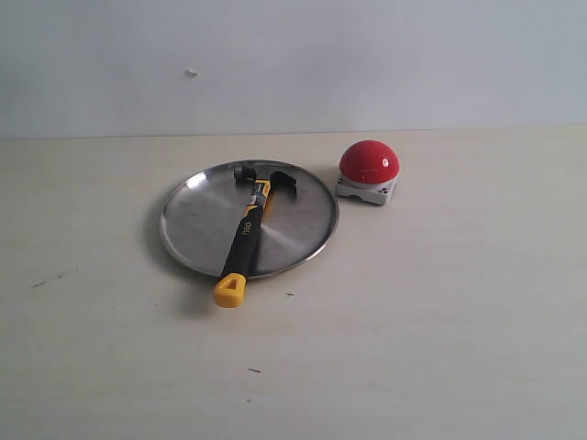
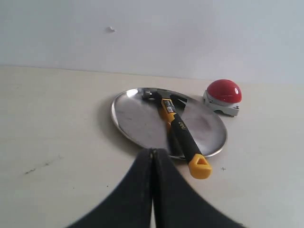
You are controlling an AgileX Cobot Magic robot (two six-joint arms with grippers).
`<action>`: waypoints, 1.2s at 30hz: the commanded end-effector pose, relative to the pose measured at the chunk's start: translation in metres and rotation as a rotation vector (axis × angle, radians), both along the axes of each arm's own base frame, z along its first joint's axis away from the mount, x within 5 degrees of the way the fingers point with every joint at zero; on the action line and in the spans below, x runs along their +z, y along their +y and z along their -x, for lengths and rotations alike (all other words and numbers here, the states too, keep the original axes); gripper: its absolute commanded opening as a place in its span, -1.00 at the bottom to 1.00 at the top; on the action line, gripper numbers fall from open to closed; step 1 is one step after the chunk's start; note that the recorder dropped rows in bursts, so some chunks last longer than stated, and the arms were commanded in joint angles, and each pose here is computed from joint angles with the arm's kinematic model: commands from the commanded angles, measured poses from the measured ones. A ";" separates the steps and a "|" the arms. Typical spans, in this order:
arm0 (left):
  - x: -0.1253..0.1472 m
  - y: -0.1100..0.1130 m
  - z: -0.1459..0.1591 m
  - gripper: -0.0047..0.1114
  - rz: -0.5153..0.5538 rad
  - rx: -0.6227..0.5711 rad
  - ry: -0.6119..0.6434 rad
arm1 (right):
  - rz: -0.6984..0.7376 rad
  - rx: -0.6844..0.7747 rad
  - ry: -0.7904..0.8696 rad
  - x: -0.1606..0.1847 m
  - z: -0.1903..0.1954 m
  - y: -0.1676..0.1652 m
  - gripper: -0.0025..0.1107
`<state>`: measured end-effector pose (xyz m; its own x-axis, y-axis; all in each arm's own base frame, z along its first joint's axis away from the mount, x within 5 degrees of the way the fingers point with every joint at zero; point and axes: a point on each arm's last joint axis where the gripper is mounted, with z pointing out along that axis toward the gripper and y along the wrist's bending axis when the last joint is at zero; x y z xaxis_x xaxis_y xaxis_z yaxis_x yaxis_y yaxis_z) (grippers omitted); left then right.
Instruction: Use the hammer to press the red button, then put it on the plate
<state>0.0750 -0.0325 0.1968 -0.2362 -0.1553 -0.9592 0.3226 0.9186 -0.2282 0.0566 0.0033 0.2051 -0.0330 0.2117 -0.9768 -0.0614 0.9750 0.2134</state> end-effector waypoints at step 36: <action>0.012 0.031 0.019 -0.92 -0.153 0.323 -0.246 | -0.003 -0.005 -0.005 -0.001 0.000 0.000 -0.96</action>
